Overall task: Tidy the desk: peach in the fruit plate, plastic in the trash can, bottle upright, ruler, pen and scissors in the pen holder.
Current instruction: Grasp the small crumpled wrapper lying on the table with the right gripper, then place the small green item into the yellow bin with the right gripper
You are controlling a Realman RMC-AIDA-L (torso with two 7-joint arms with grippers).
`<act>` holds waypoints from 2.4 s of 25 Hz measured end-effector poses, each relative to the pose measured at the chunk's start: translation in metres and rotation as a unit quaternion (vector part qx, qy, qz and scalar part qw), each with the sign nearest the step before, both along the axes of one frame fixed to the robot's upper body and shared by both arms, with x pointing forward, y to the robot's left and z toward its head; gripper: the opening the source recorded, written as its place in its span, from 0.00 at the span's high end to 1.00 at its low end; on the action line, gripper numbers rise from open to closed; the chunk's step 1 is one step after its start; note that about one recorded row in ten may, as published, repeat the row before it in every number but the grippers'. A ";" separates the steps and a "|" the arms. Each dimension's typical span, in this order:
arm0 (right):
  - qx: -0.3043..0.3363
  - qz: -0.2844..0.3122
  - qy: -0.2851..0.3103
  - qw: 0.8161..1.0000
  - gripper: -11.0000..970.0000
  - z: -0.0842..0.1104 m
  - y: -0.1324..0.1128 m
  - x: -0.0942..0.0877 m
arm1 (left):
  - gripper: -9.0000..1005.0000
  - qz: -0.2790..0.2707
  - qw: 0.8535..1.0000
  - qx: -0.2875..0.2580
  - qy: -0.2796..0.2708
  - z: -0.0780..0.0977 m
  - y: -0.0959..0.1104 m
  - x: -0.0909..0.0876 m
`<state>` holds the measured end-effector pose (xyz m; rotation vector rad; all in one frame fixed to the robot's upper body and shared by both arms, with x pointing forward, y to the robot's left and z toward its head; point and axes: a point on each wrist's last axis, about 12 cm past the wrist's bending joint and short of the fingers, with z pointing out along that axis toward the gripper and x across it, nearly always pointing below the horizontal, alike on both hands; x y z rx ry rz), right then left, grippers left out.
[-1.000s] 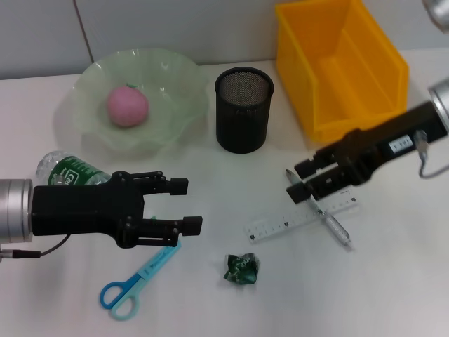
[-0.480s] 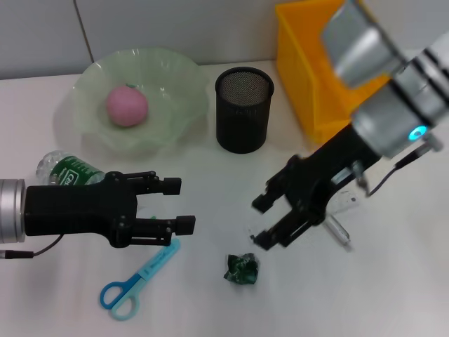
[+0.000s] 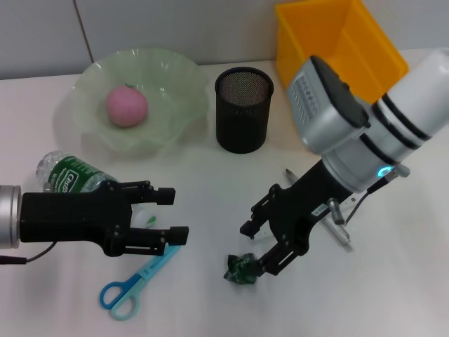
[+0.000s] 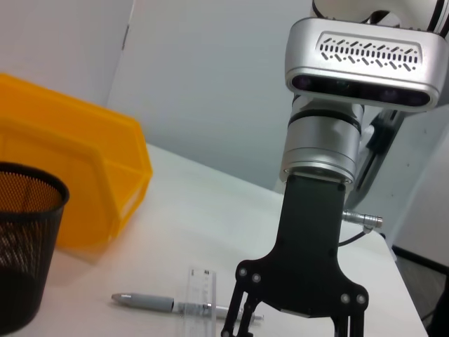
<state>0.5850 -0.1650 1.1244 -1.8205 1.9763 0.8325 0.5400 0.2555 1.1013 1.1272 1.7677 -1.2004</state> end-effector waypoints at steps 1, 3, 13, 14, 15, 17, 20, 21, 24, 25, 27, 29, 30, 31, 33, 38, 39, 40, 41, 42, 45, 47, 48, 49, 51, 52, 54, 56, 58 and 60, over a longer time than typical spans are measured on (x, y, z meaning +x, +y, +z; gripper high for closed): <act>0.000 0.004 -0.002 1.000 0.28 -0.005 0.002 0.000 | 0.19 -0.001 1.000 0.003 0.000 0.000 0.000 0.000; 0.000 0.005 -0.003 1.000 0.28 -0.006 0.003 0.000 | 0.19 -0.002 1.000 0.006 0.001 -0.001 0.001 0.000; -0.005 0.025 -0.018 1.000 0.28 -0.024 0.014 -0.006 | 0.19 0.002 1.000 0.014 0.005 -0.004 0.004 -0.001; -0.004 0.026 -0.020 0.999 0.28 -0.026 0.015 -0.007 | 0.19 0.003 1.000 0.014 0.006 -0.005 0.004 -0.002; -0.004 0.026 -0.020 0.999 0.28 -0.026 0.015 -0.007 | 0.19 0.003 1.000 0.014 0.006 -0.005 0.004 -0.002; 0.001 0.026 -0.019 0.999 0.28 -0.028 0.015 -0.007 | 0.19 0.003 1.000 0.014 0.006 -0.005 0.005 -0.002; 0.004 0.024 -0.022 0.999 0.28 -0.030 0.015 -0.007 | 0.19 0.005 1.000 0.014 0.007 -0.006 0.006 -0.003; 0.003 0.024 -0.022 0.999 0.28 -0.030 0.015 -0.007 | 0.19 0.005 1.000 0.014 0.007 -0.006 0.006 -0.003; -0.003 0.026 -0.023 0.999 0.28 -0.034 0.016 -0.007 | 0.19 0.006 1.000 0.014 0.007 -0.006 0.006 -0.004; -0.003 0.026 -0.023 0.999 0.28 -0.034 0.016 -0.007 | 0.19 0.006 1.000 0.014 0.007 -0.006 0.006 -0.004; -0.002 0.027 -0.024 0.999 0.29 -0.035 0.017 -0.008 | 0.19 0.006 1.000 0.013 0.007 -0.006 0.006 -0.004; 0.000 0.023 -0.026 0.999 0.30 -0.037 0.017 -0.008 | 0.19 0.006 1.000 0.013 0.006 -0.006 0.006 -0.004; 0.000 0.023 -0.026 0.999 0.31 -0.037 0.017 -0.008 | 0.19 0.006 1.000 0.013 0.006 -0.006 0.006 -0.004; 0.000 0.018 -0.029 0.999 0.31 -0.038 0.017 -0.007 | 0.19 0.006 1.000 0.012 0.006 -0.006 0.006 -0.004; 0.000 0.016 -0.030 0.999 0.32 -0.038 0.017 -0.007 | 0.19 0.006 1.000 0.012 0.006 -0.006 0.006 -0.004; 0.010 0.007 -0.026 1.000 0.49 -0.036 0.016 -0.007 | 0.19 0.005 1.000 0.012 0.005 -0.006 0.006 -0.004; 0.024 -0.003 -0.025 0.999 0.53 -0.033 0.014 -0.006 | 0.19 0.005 1.000 0.012 0.005 -0.006 0.006 -0.004; 0.024 -0.003 -0.025 0.999 0.58 -0.033 0.014 -0.006 | 0.19 0.005 1.000 0.012 0.005 -0.005 0.006 -0.004; 0.031 -0.010 -0.025 0.999 0.63 -0.031 0.012 -0.005 | 0.19 0.005 1.000 0.012 0.006 -0.005 0.006 -0.004; 0.041 -0.017 -0.025 0.999 0.67 -0.028 0.009 -0.005 | 0.19 0.005 1.000 0.012 0.006 -0.005 0.006 -0.004; 0.074 -0.043 -0.027 0.996 0.79 -0.017 -0.003 -0.003 | 0.19 0.006 1.000 0.013 0.006 -0.004 0.008 -0.003; 0.102 -0.071 -0.033 0.992 0.83 -0.009 -0.016 -0.001 | 0.19 0.007 1.000 0.013 0.005 -0.003 0.009 -0.003; 0.121 -0.092 -0.037 0.988 0.85 -0.004 -0.025 0.000 | 0.19 0.007 1.000 0.013 0.005 -0.003 0.009 -0.003; 0.158 -0.134 -0.049 0.977 0.87 0.004 -0.042 0.002 | 0.19 0.008 1.000 0.009 0.005 -0.002 0.010 -0.003; 0.200 -0.178 -0.066 0.961 0.87 0.010 -0.059 0.003 | 0.19 0.007 1.000 0.008 0.006 -0.002 0.010 -0.003; 0.200 -0.178 -0.066 0.961 0.87 0.010 -0.059 0.003 | 0.19 0.006 1.000 0.007 0.006 -0.002 0.011 -0.003; 0.269 -0.243 -0.103 0.926 0.88 0.017 -0.086 0.003 | 0.19 0.006 1.000 0.007 0.006 -0.002 0.011 -0.004; 0.306 -0.282 -0.130 0.900 0.88 0.019 -0.103 0.002 | 0.19 0.004 1.000 0.006 0.006 -0.001 0.010 -0.004; 0.327 -0.306 -0.149 0.882 0.88 0.019 -0.112 0.002 | 0.19 0.002 1.000 0.005 0.006 -0.001 0.010 -0.004; 0.352 -0.348 -0.178 0.850 0.87 0.017 -0.125 0.003 | 0.19 -0.001 1.000 0.003 0.005 0.000 0.008 -0.004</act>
